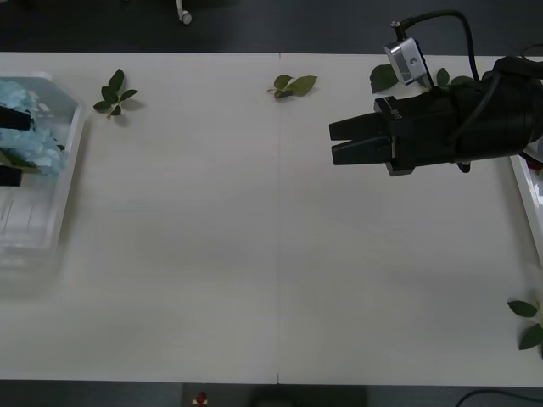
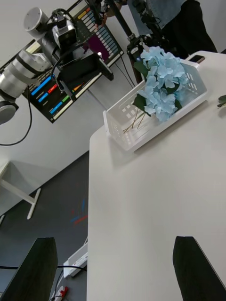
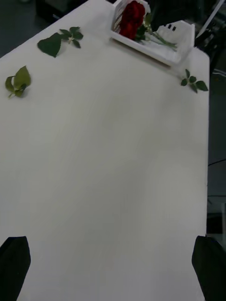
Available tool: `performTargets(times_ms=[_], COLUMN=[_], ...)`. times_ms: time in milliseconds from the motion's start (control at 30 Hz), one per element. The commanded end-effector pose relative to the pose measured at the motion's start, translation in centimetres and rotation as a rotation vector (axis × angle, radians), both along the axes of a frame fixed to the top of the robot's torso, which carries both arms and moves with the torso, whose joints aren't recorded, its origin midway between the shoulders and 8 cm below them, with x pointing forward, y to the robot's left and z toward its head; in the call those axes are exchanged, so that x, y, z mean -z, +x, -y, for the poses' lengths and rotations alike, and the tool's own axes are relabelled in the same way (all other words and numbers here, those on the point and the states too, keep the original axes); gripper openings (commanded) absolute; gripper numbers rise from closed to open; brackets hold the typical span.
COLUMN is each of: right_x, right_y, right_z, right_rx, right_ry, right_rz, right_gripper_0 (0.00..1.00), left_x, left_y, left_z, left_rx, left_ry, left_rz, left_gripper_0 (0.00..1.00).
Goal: Put the red flowers into the right box and the blue flowers into the left box
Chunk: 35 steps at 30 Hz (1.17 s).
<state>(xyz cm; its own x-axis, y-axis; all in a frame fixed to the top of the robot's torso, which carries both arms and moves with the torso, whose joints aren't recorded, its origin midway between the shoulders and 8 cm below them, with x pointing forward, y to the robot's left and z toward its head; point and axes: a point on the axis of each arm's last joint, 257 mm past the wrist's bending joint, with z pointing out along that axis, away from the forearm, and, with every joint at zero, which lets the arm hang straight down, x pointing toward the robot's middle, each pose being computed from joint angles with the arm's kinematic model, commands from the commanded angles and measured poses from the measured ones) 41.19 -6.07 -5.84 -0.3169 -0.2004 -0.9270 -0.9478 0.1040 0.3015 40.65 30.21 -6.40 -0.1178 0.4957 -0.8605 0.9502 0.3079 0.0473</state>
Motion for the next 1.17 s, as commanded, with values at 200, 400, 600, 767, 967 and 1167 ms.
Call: performTargets(times_ms=[200, 400, 600, 767, 967, 1167], right_x=[-1.8, -1.8, -1.8, -1.8, -1.8, -1.8], right_y=[-0.1, -0.1, -0.1, -0.1, -0.1, -0.1], right_z=[-0.8, -0.8, -0.8, -0.8, -0.8, -0.8], right_rx=[-0.028, -0.028, -0.028, -0.028, -0.028, -0.028], right_ry=[0.016, 0.016, 0.016, 0.016, 0.016, 0.016], right_rz=[0.066, 0.066, 0.066, 0.066, 0.066, 0.066], right_gripper_0=[0.71, 0.71, 0.71, 0.71, 0.71, 0.71], left_x=[0.0, 1.2, 2.3, 2.5, 2.5, 2.5], left_y=[-0.3, -1.0, -1.4, -1.4, -1.4, -1.4], left_z=[7.5, 10.5, 12.4, 12.5, 12.5, 12.5], left_rx=[0.095, 0.131, 0.167, 0.168, 0.168, 0.168], left_ry=[-0.048, -0.043, -0.056, -0.056, -0.056, -0.056], left_rz=[0.016, 0.026, 0.031, 0.031, 0.031, 0.031], left_gripper_0=[1.00, 1.00, 1.00, 1.00, 1.00, 1.00])
